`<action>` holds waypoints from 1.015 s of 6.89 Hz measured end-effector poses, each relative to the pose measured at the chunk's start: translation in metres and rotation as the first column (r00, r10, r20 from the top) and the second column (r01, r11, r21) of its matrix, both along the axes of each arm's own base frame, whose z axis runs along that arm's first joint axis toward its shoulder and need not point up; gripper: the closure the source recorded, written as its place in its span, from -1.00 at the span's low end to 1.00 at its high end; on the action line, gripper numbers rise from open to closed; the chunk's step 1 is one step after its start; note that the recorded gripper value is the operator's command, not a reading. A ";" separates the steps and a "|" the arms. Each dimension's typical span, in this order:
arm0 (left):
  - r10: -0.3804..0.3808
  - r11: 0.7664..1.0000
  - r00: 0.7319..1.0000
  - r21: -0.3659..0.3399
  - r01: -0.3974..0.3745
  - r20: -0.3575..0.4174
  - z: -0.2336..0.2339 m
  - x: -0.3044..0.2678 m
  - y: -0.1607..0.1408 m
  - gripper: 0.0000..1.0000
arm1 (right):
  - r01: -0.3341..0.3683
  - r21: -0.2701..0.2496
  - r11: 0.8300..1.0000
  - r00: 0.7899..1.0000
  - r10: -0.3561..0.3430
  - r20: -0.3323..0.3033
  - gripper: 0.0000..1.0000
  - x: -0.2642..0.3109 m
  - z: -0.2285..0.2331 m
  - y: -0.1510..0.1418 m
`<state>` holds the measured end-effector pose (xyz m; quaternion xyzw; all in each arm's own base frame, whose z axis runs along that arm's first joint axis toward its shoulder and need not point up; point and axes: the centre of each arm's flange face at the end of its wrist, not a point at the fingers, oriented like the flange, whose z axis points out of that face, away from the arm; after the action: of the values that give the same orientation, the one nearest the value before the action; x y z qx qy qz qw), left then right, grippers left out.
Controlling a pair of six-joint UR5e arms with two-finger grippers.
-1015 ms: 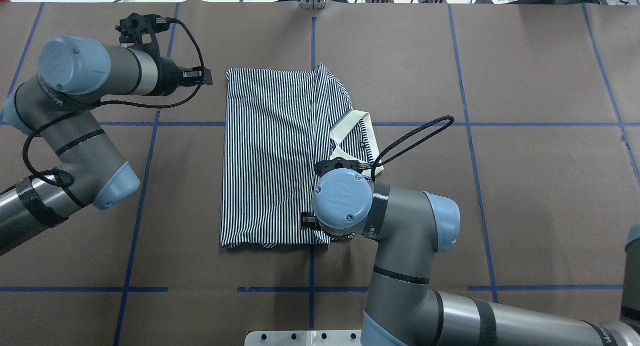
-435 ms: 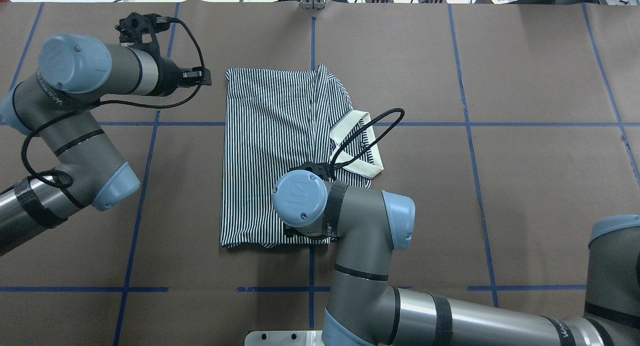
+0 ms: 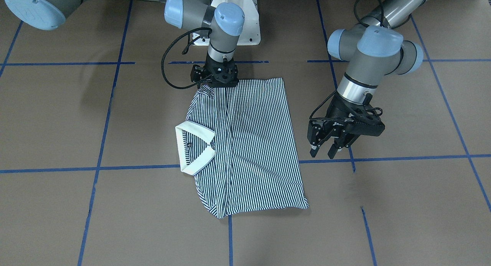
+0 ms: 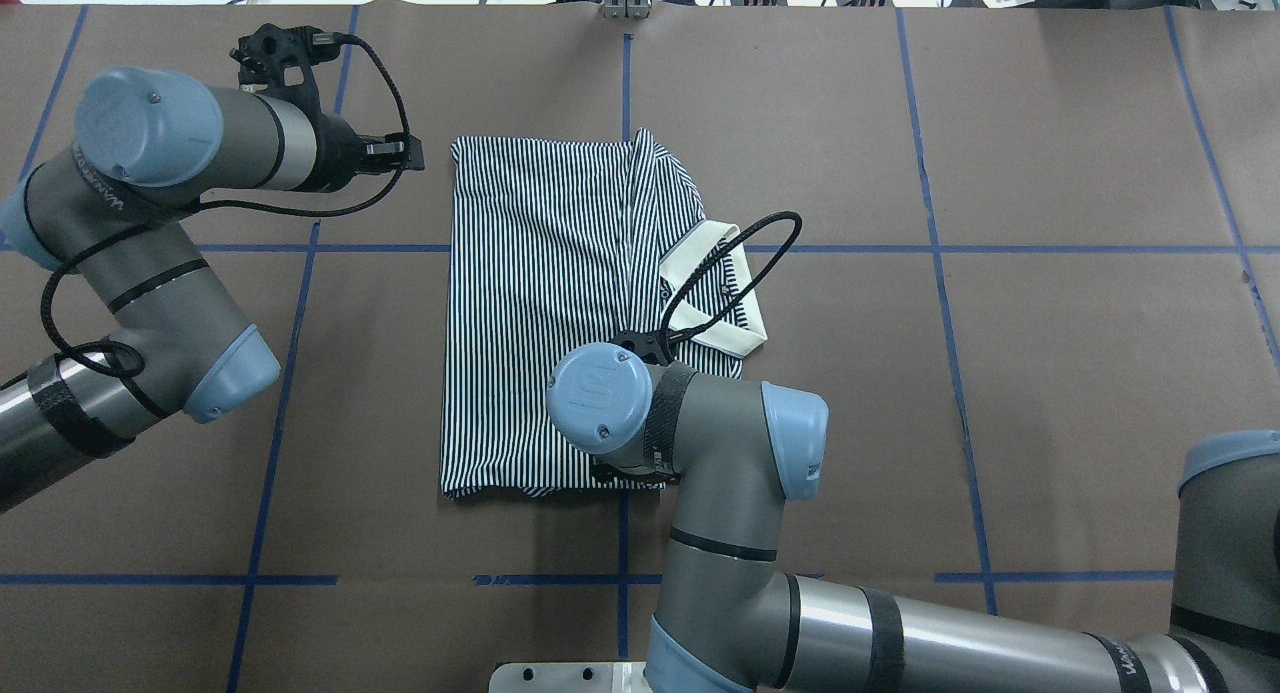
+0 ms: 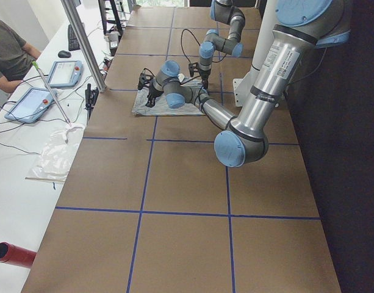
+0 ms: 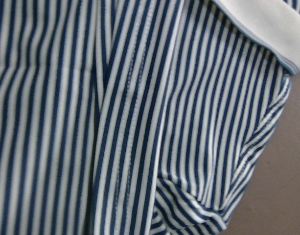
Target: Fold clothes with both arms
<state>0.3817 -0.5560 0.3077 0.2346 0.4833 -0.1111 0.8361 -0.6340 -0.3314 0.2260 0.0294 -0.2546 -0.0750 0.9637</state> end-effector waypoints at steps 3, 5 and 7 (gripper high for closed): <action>0.000 1.000 1.000 0.005 0.000 -0.005 -0.005 -0.002 0.002 -0.17 | 0.072 0.058 0.996 0.995 -0.068 -0.074 -1.00 0.094 0.073 0.015; 0.000 1.000 1.000 0.001 0.000 -0.001 -0.011 -0.005 0.005 -0.17 | 0.071 0.092 0.993 0.997 -0.067 -0.040 -1.00 0.102 0.051 0.010; 0.000 1.000 1.000 -0.001 0.000 0.003 -0.013 -0.013 0.013 -0.17 | 0.032 0.114 0.993 0.999 -0.035 0.026 -1.00 0.068 0.009 -0.014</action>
<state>0.3691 -0.5433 0.2942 0.2342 0.4821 -0.1112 0.8369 -0.5656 -0.3454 0.2350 0.0808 -0.2636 -0.1049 0.9555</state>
